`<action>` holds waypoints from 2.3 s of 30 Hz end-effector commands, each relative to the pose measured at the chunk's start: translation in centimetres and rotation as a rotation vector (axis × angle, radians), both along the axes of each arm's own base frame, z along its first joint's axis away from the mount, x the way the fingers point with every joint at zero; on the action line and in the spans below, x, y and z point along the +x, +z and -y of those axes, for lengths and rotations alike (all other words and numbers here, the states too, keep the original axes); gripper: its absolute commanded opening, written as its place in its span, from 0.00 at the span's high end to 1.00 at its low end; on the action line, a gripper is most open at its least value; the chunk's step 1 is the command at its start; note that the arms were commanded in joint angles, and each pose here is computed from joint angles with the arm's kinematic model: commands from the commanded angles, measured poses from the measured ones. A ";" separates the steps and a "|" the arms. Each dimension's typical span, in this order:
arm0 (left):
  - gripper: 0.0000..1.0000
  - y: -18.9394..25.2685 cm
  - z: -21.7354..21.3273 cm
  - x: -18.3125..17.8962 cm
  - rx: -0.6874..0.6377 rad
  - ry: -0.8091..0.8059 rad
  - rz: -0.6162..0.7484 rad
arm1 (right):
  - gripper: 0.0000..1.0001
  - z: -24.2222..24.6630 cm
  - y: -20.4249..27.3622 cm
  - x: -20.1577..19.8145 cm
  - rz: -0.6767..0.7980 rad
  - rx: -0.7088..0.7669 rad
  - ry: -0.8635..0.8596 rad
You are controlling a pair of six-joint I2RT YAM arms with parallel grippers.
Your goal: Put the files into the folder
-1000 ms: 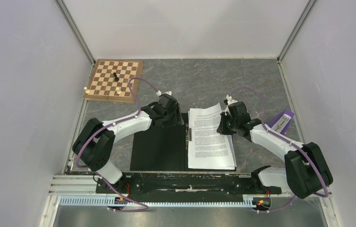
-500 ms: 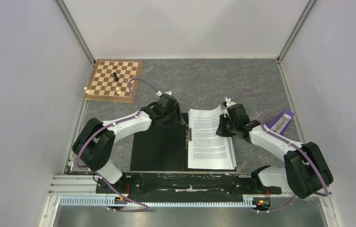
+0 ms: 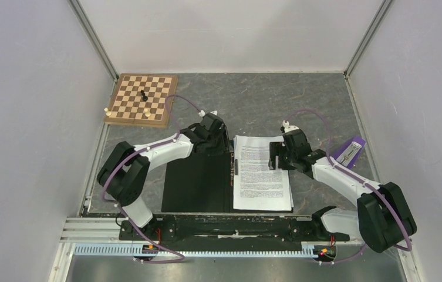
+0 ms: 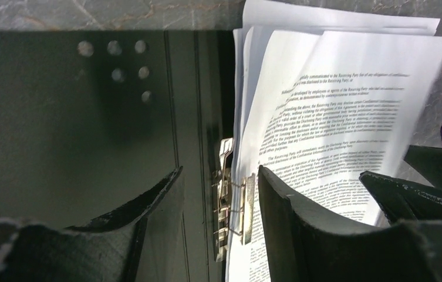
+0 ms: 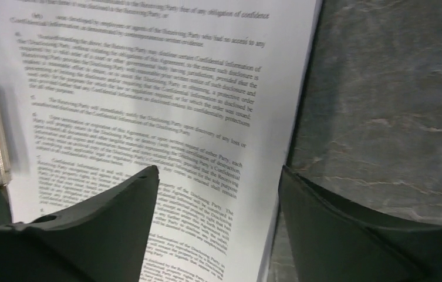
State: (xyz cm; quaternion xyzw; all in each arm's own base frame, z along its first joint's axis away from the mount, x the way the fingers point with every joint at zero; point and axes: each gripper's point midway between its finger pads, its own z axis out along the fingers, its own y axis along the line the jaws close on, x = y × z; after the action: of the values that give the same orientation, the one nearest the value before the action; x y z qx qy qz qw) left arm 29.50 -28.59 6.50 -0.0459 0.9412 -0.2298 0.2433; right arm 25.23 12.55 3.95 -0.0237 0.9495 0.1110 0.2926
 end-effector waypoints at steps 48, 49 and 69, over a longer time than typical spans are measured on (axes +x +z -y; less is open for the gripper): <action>0.64 -5.7 1.5 5.7 0.321 -0.195 -0.029 | 0.39 2.5 2.0 10.7 0.189 -0.126 -0.169; 0.64 -5.6 1.6 5.8 0.318 -0.197 -0.027 | 0.40 2.5 1.8 10.7 0.186 -0.126 -0.174; 0.61 -5.0 2.4 5.8 0.278 -0.209 -0.025 | 0.57 2.0 -0.3 10.8 0.178 -0.128 -0.176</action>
State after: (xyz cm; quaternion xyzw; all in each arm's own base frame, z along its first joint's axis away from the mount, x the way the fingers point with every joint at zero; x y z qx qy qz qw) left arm 34.99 -31.17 2.23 0.0672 0.9661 -0.1285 0.2137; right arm 35.27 10.13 2.52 0.0220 0.9330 0.0147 0.3590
